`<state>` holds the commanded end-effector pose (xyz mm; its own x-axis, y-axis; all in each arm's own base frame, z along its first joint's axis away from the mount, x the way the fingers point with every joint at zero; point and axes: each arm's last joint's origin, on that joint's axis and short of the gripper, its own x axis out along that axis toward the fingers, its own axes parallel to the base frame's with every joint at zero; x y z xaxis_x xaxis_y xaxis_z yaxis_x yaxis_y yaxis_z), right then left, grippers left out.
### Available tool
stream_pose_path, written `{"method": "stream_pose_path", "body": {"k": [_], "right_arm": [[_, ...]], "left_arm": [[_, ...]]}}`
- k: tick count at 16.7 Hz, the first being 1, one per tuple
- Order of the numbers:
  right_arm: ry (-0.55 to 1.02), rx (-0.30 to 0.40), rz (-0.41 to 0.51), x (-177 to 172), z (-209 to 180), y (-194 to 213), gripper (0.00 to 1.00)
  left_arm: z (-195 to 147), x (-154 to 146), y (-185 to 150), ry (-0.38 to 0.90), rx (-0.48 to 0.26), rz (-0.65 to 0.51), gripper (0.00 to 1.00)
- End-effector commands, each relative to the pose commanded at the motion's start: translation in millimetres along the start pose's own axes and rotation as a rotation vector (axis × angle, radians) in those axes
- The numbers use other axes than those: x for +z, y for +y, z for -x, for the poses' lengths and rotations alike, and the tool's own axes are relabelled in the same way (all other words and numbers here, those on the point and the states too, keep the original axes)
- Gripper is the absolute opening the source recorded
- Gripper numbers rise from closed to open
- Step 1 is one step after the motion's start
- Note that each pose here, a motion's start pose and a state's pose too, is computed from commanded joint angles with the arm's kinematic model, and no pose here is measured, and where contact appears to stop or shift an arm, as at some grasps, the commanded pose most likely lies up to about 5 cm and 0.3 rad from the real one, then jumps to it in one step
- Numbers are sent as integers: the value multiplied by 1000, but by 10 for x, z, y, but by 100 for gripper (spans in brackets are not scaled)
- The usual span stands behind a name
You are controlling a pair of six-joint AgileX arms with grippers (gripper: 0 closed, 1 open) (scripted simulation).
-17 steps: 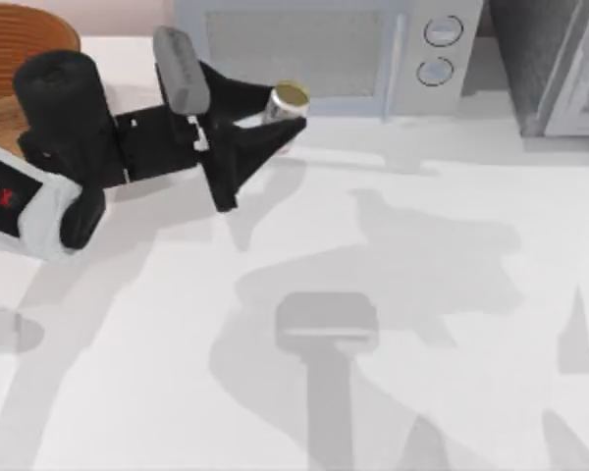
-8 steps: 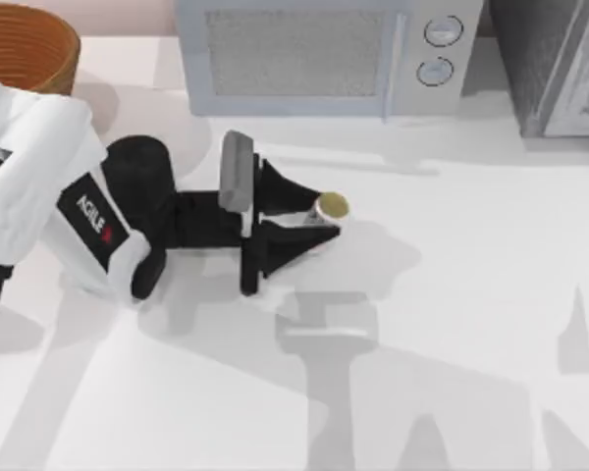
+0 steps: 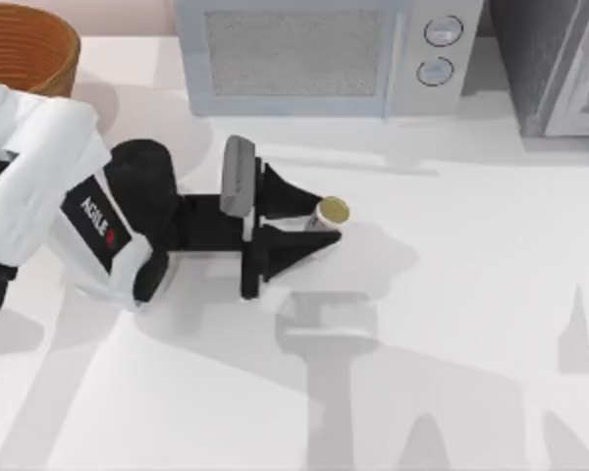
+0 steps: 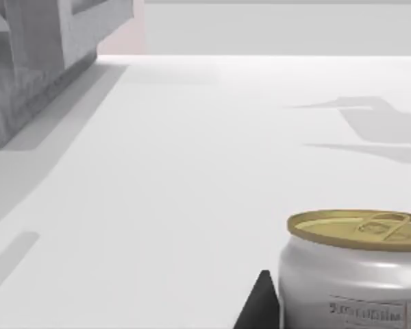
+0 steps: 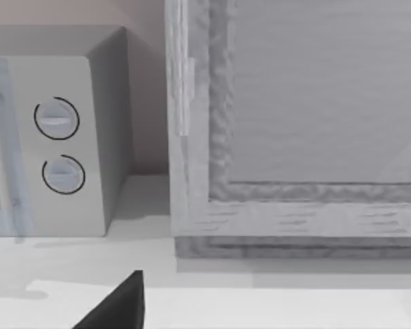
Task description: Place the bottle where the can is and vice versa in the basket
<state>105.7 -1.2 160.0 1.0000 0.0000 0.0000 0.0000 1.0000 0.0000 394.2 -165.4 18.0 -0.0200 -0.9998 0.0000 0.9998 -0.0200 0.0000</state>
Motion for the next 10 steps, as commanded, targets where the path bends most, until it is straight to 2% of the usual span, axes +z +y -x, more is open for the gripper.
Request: {"method": "stream_pose_path", "body": {"k": [10], "right_arm": [[0, 0, 0, 0, 0, 0, 100]], "left_arm": [[0, 0, 0, 0, 0, 0, 83]]}}
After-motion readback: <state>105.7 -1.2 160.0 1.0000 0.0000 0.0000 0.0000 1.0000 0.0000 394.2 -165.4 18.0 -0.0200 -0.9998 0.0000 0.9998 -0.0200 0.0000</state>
